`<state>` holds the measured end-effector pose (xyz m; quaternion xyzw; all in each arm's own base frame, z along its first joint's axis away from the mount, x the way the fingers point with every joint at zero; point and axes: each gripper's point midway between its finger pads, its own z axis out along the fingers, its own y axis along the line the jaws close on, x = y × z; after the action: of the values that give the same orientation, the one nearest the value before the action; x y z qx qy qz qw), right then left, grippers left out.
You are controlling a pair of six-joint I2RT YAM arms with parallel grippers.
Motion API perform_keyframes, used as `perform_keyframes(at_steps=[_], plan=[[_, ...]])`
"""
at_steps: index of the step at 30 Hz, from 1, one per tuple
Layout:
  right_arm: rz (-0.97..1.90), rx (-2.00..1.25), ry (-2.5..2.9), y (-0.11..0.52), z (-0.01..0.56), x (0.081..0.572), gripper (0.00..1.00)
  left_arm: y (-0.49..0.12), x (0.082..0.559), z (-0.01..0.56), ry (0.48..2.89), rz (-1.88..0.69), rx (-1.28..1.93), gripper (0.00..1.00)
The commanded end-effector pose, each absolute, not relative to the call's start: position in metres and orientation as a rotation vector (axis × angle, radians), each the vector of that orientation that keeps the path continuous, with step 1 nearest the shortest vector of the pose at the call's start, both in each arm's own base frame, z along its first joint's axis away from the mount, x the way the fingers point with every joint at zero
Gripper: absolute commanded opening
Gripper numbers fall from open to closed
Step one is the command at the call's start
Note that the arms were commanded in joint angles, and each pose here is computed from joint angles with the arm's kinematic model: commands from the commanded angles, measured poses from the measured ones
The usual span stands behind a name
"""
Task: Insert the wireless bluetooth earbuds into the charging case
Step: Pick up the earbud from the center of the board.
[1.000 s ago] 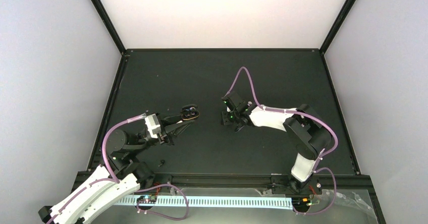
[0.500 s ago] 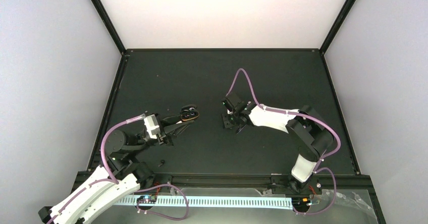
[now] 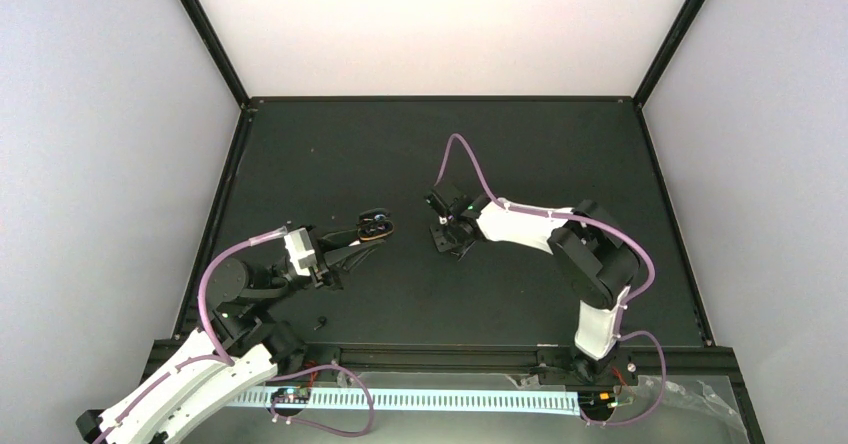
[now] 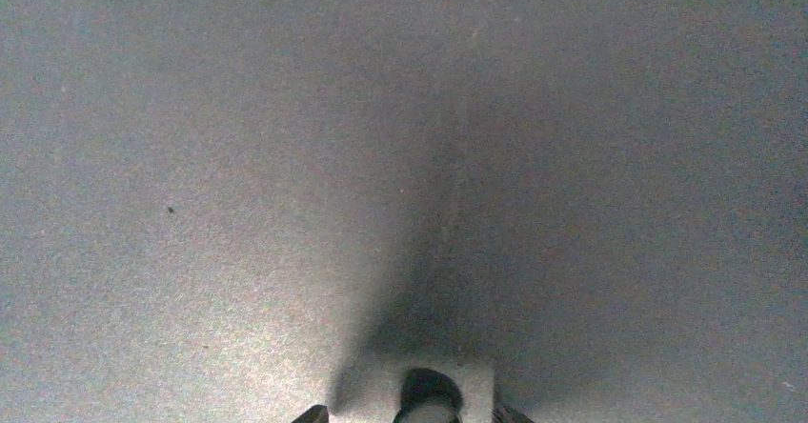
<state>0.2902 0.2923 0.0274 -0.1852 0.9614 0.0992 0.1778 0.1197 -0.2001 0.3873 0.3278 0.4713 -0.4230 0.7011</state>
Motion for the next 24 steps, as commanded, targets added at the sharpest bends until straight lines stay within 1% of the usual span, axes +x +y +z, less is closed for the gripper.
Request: perform_keyframes(at_steps=[1,12,15,18,24], plan=[[0.206,-0.587,2.772,0.288,0.020,0.276,0.44,-0.196,0.114,0.393,1.019,-0.935,0.736,0.02],[0.296,-0.602,2.811,0.309,0.026,0.245,0.44,-0.195,0.112,0.395,1.011,-0.938,0.736,0.01],[0.252,-0.575,2.782,0.306,0.034,0.252,0.44,-0.195,0.112,0.395,1.010,-0.940,0.735,0.02],[0.148,-0.540,2.743,0.296,0.039,0.265,0.44,-0.195,0.112,0.395,1.010,-0.940,0.735,0.02],[0.059,-0.534,2.737,0.296,0.034,0.280,0.44,-0.194,0.112,0.395,1.010,-0.939,0.734,0.01]])
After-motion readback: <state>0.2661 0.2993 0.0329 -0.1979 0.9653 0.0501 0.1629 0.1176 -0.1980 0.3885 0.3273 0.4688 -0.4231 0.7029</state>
